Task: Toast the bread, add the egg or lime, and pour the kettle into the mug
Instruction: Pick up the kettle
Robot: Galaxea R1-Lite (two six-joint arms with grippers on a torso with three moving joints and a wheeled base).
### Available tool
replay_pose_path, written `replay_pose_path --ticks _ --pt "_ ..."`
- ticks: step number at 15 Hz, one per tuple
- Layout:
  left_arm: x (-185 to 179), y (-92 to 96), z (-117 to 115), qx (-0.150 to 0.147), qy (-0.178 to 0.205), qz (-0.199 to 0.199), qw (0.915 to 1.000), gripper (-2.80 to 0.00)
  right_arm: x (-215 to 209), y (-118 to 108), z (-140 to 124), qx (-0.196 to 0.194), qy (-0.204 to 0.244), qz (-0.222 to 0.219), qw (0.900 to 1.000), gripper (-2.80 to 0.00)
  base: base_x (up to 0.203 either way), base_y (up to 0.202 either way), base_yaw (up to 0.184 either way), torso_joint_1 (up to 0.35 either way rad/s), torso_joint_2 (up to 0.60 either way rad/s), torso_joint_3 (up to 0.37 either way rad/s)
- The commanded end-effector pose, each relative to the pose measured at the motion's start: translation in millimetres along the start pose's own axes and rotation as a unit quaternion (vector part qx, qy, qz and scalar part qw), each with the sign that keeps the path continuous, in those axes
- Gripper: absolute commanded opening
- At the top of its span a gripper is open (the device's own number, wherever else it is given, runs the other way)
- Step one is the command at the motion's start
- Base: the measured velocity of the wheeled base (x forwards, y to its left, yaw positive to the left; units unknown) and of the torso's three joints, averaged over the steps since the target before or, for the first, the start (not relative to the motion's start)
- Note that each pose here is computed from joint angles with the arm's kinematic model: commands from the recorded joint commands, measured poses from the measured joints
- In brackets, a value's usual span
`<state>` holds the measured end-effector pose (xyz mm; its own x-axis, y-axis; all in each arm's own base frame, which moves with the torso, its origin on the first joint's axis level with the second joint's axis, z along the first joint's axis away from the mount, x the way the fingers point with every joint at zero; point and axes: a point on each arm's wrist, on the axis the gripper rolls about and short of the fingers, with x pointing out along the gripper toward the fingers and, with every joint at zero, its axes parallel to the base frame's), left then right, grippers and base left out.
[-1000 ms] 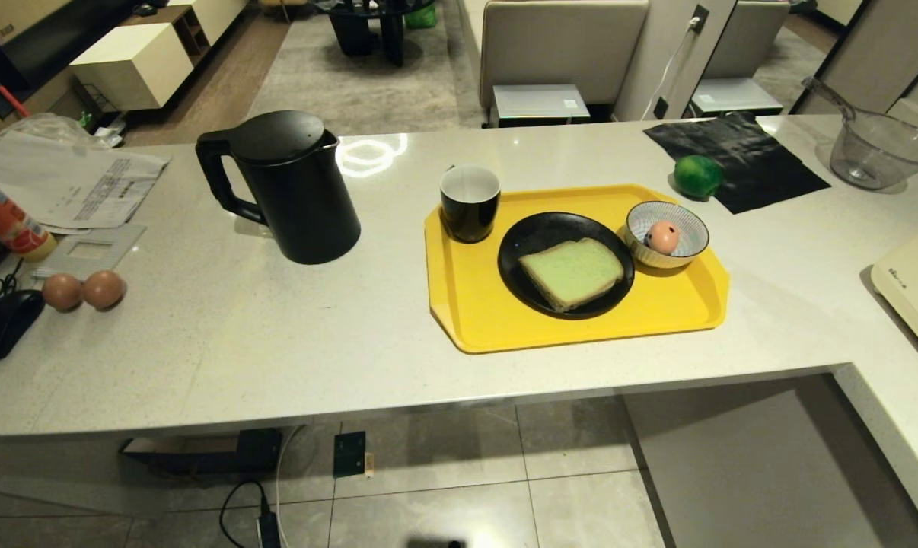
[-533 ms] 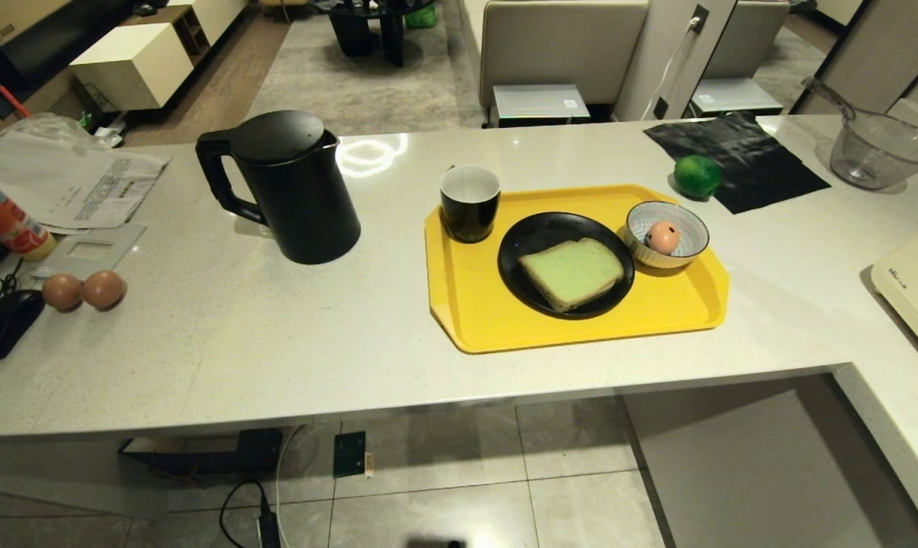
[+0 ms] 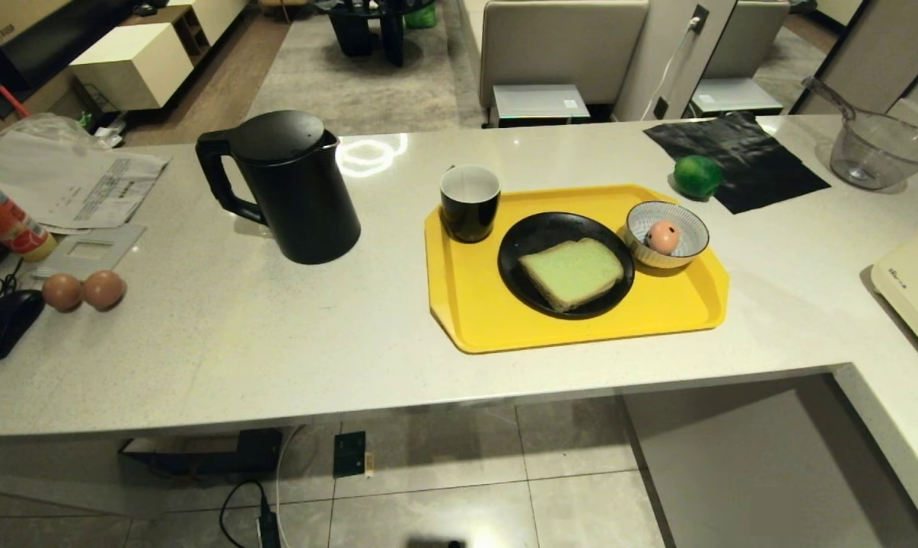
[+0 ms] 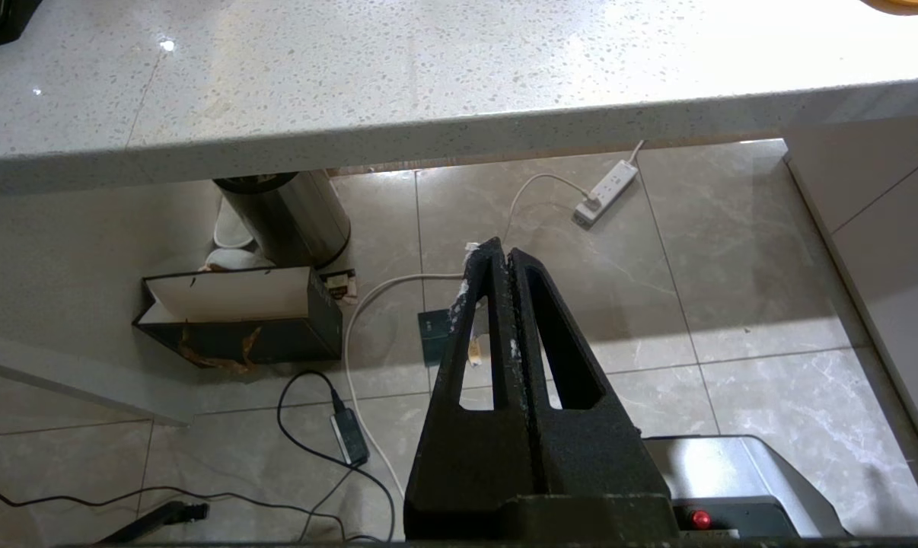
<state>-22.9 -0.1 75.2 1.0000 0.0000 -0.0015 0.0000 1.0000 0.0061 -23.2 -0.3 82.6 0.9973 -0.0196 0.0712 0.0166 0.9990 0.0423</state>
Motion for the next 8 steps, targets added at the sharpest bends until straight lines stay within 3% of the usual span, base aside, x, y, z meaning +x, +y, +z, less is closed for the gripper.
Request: replay_pose_path --ticks 1,8 --pt "-0.1 0.0 0.1 0.0 -0.001 0.0 1.0 -2.8 1.8 -0.3 -7.3 0.0 0.014 -0.001 1.0 -2.8 0.0 0.0 0.0 0.0 0.0 0.0" --pt "-0.1 0.0 -0.1 0.0 0.0 0.0 1.0 -2.8 1.8 -0.3 -7.3 0.0 0.014 -0.001 1.0 -2.8 0.0 0.0 0.0 0.0 0.0 0.0"
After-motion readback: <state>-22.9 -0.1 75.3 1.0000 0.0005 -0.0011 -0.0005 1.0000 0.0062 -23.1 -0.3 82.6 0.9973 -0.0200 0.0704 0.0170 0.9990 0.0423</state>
